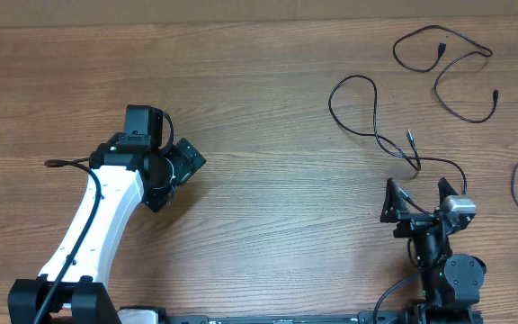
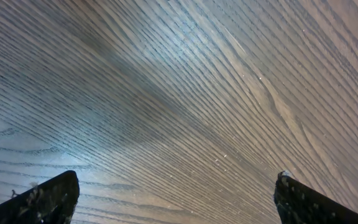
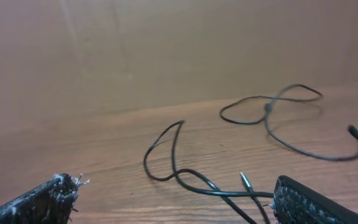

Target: Untangle cables

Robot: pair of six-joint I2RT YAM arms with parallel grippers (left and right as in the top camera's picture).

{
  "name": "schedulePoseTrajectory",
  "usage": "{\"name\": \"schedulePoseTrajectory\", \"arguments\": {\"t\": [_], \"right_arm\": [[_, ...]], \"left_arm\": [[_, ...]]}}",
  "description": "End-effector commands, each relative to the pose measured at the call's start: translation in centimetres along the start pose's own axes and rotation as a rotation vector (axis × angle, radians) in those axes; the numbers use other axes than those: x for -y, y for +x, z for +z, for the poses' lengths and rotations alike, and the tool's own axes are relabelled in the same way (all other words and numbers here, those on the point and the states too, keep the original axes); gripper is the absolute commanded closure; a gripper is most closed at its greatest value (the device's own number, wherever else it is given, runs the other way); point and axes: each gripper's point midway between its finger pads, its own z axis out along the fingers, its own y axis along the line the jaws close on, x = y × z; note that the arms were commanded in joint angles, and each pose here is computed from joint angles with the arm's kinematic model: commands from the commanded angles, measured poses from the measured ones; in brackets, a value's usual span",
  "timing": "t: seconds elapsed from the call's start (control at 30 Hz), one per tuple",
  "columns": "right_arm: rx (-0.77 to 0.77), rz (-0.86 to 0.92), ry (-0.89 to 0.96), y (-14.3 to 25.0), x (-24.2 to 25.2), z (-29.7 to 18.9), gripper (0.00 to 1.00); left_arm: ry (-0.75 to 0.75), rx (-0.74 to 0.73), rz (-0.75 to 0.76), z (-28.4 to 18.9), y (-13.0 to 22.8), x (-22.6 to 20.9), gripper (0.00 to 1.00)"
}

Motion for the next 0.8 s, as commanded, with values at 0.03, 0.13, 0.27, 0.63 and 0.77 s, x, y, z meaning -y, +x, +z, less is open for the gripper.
{"name": "schedulePoseTrajectory", "arguments": {"t": [0.03,0.13,0.27,0.63,0.77], "right_arm": [[0.017,0.053,0.064,-0.02,1.17,-0.04,0.00],[0.016,0.053,0.064,0.00,1.17,-0.04,0.00],[0.016,0.053,0.062,-0.02,1.14,-0.04,0.00],[0.009,-0.085,0.048,0.06,0.88,-0.02,0.00],[0.008,-0.149,0.047,0.06,0.86,-0.02,0.00]], "left_arm": [[-0.004,0.009,0.014,0.00,-0.33,0.19,0.00],[-0.004,0.009,0.013,0.00,-0.33,0.19,0.00],[-0.004,0.009,0.013,0.00,-0.33,0.20,0.00],[-0.004,0.009,0.013,-0.01,-0.33,0.20,0.00],[-0.004,0.009,0.013,-0.01,-0.33,0.19,0.00]]}}
